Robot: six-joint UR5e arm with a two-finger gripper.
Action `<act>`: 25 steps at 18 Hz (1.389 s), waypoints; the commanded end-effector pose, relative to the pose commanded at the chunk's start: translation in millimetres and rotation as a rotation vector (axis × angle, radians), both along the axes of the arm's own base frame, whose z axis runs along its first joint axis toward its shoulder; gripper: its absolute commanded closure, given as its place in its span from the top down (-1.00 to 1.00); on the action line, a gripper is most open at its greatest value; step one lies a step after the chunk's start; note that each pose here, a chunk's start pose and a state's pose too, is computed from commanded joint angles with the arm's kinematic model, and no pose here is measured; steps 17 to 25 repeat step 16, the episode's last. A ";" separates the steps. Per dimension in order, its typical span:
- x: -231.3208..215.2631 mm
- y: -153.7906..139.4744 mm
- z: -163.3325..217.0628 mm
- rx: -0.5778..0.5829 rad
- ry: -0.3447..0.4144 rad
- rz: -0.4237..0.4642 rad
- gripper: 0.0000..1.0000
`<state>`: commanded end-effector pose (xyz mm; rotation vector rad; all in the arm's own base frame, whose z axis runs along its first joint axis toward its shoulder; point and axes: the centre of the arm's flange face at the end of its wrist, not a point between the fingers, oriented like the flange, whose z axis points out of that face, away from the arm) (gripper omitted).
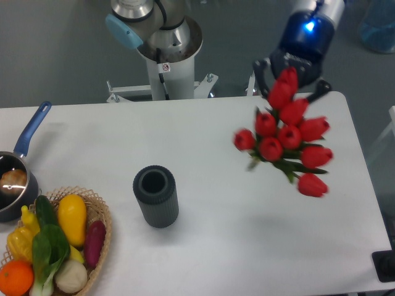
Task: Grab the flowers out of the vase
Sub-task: 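Lift the gripped tulips up and out of the grey vase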
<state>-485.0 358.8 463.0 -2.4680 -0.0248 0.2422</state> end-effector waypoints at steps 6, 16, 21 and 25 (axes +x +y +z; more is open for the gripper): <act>-36.8 0.1 -92.7 -0.402 0.030 0.038 -1.00; -60.7 5.3 -80.0 -0.591 -0.015 0.020 -1.00; -60.7 5.3 -80.0 -0.591 -0.015 0.020 -1.00; -60.7 5.3 -80.0 -0.591 -0.015 0.020 -1.00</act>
